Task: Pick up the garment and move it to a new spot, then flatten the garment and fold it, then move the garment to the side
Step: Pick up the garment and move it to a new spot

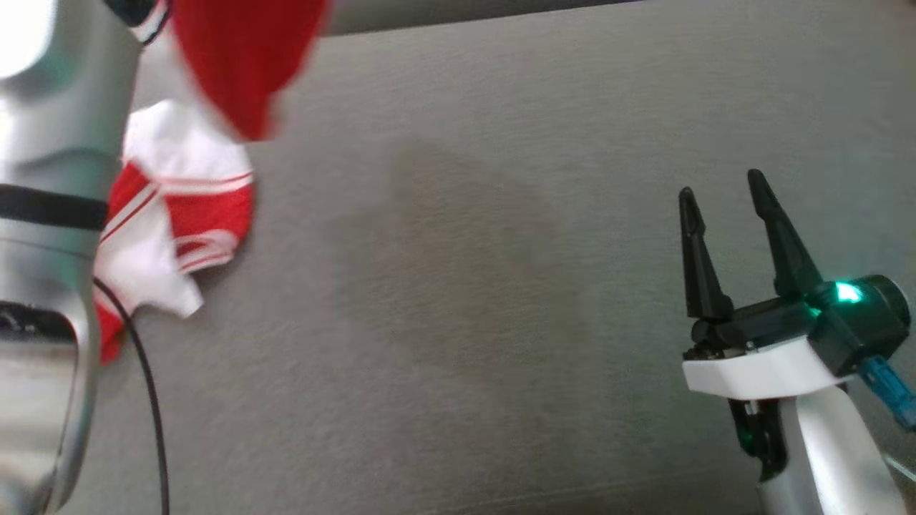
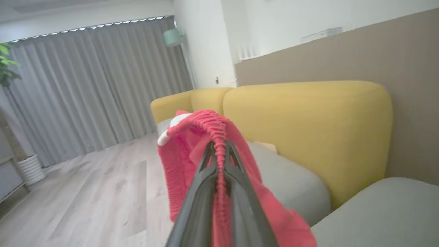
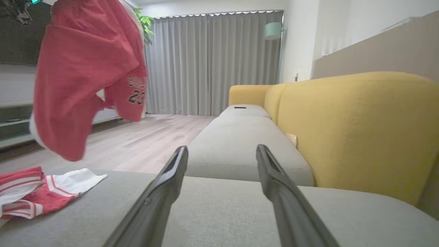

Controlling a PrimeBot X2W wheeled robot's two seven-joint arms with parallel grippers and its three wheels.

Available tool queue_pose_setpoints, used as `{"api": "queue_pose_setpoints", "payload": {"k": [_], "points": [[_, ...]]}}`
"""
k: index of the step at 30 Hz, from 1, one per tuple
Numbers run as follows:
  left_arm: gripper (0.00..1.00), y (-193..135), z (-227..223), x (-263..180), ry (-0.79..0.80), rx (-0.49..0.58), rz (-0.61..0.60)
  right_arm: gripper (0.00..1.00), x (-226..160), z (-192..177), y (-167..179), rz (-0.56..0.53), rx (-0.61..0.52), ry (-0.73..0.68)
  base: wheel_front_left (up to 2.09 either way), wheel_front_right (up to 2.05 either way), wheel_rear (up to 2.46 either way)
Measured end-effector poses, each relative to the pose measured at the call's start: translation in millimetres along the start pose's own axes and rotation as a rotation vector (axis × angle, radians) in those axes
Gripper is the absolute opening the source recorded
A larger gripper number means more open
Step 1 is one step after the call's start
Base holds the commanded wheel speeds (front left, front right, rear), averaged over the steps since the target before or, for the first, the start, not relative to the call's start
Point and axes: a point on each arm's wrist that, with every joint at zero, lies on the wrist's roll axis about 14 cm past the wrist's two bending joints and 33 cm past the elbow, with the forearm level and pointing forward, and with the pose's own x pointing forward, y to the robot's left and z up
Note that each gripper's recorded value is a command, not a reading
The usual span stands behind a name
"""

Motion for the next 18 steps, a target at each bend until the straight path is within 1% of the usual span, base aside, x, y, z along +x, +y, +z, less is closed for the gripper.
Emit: {"api": "queue_pose_setpoints", "payload": {"k": [2,5,9,11,14,18], "points": [[0.0,-27,13,9,-0.04,-0.019,-0.059,1.0,-9,10,-10,-0.038,-0.009,-0.02,0.0,0.0,0.0],[0.0,-73,19,17,-0.089,-0.072,-0.143,1.0,-23,22,-23,-0.093,-0.022,-0.042,0.0,0.0,0.0],[0.0,-146,3,13,-0.096,-0.156,-0.269,1.0,-41,35,-39,-0.154,-0.045,-0.061,0.0,0.0,0.0],[0.0,-180,-11,5,-0.092,-0.184,-0.326,1.0,-50,39,-48,-0.187,-0.055,-0.067,0.0,0.0,0.0],[0.0,-219,-40,-12,-0.064,-0.226,-0.38,1.0,-60,45,-60,-0.234,-0.068,-0.074,0.0,0.0,0.0],[0.0,-262,-104,-56,0.075,-0.295,-0.43,1.0,-66,45,-67,-0.263,-0.075,-0.07,0.0,0.0,0.0]]}}
